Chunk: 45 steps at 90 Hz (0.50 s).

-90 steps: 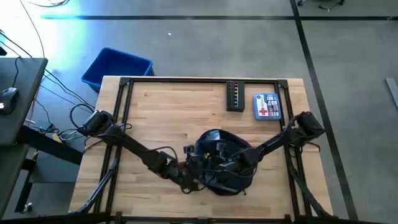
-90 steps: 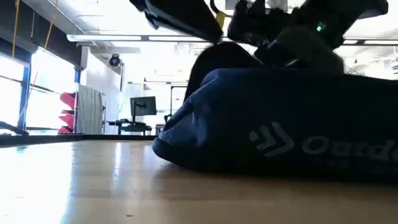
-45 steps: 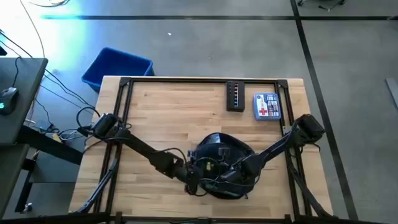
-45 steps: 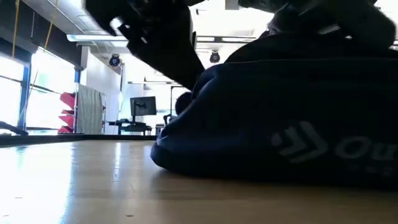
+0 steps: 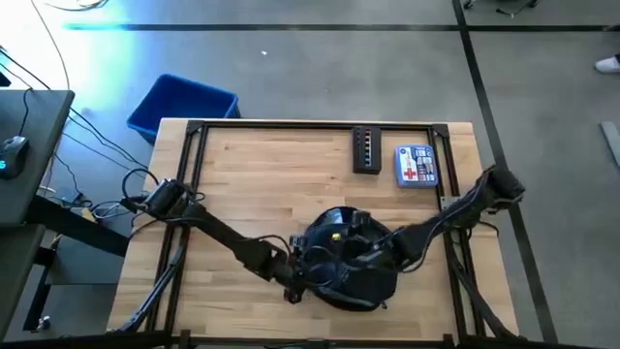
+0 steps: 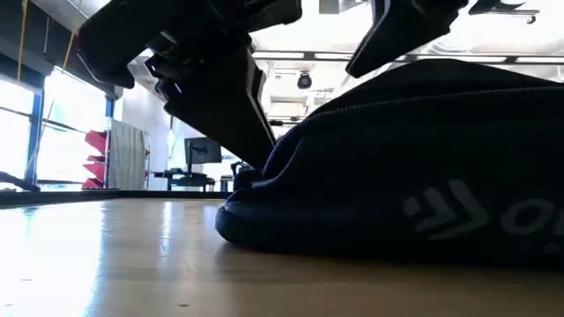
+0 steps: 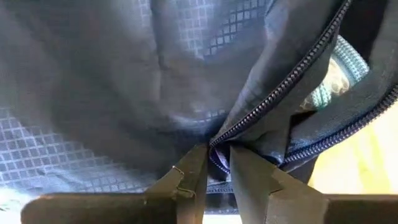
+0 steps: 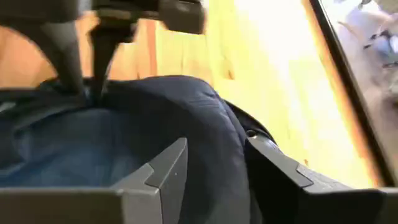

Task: Unpack backpack
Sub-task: Put the white zip bag into the backpack

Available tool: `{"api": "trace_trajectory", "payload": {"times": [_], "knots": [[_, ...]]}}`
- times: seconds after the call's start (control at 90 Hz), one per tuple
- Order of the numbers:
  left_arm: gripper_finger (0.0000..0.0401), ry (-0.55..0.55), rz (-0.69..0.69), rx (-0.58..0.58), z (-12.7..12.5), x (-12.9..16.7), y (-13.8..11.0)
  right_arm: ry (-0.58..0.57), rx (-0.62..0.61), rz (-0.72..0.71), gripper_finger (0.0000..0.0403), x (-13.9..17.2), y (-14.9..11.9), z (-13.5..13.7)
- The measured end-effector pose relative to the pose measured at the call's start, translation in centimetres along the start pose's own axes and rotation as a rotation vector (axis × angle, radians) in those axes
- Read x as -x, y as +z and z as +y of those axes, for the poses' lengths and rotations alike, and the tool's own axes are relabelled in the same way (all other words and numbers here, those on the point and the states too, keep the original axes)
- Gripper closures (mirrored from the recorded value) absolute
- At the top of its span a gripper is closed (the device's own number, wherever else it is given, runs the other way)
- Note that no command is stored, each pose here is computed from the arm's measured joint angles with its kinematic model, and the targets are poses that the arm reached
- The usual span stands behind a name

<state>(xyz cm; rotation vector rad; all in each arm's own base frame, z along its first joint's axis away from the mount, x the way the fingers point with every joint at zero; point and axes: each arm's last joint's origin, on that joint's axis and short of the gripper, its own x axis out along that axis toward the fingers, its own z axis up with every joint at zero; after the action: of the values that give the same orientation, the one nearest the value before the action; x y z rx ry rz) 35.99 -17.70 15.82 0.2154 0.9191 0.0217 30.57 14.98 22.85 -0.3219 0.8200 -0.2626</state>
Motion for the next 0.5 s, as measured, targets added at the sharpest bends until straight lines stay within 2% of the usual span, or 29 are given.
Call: {"api": "trace_trajectory", "payload": {"times": [0.144, 0.222, 0.311, 0.4, 0.5], "knots": [[0.0353, 0.007, 0.0, -0.001, 0.0, 0.0, 0.0, 0.089, -0.111, -0.044, 0.0252, -2.4, -2.0, -1.3], [0.0353, 0.007, 0.002, 0.0, 0.0, 0.0, 0.0, 0.076, -0.181, -0.008, 0.0256, -4.3, -4.0, -2.2], [0.0353, 0.01, 0.003, -0.004, -0.1, 0.0, -0.1, 0.086, -0.321, 0.045, 0.0263, -6.0, -6.4, -3.1], [0.0353, 0.017, 0.002, -0.005, -0.1, 0.0, -0.1, 0.133, -0.429, 0.096, 0.0271, -7.0, -8.9, -3.3], [0.0353, 0.014, 0.001, -0.007, -0.2, 0.1, -0.1, 0.185, -0.509, 0.082, 0.0279, -7.4, -10.4, -3.1]]}}
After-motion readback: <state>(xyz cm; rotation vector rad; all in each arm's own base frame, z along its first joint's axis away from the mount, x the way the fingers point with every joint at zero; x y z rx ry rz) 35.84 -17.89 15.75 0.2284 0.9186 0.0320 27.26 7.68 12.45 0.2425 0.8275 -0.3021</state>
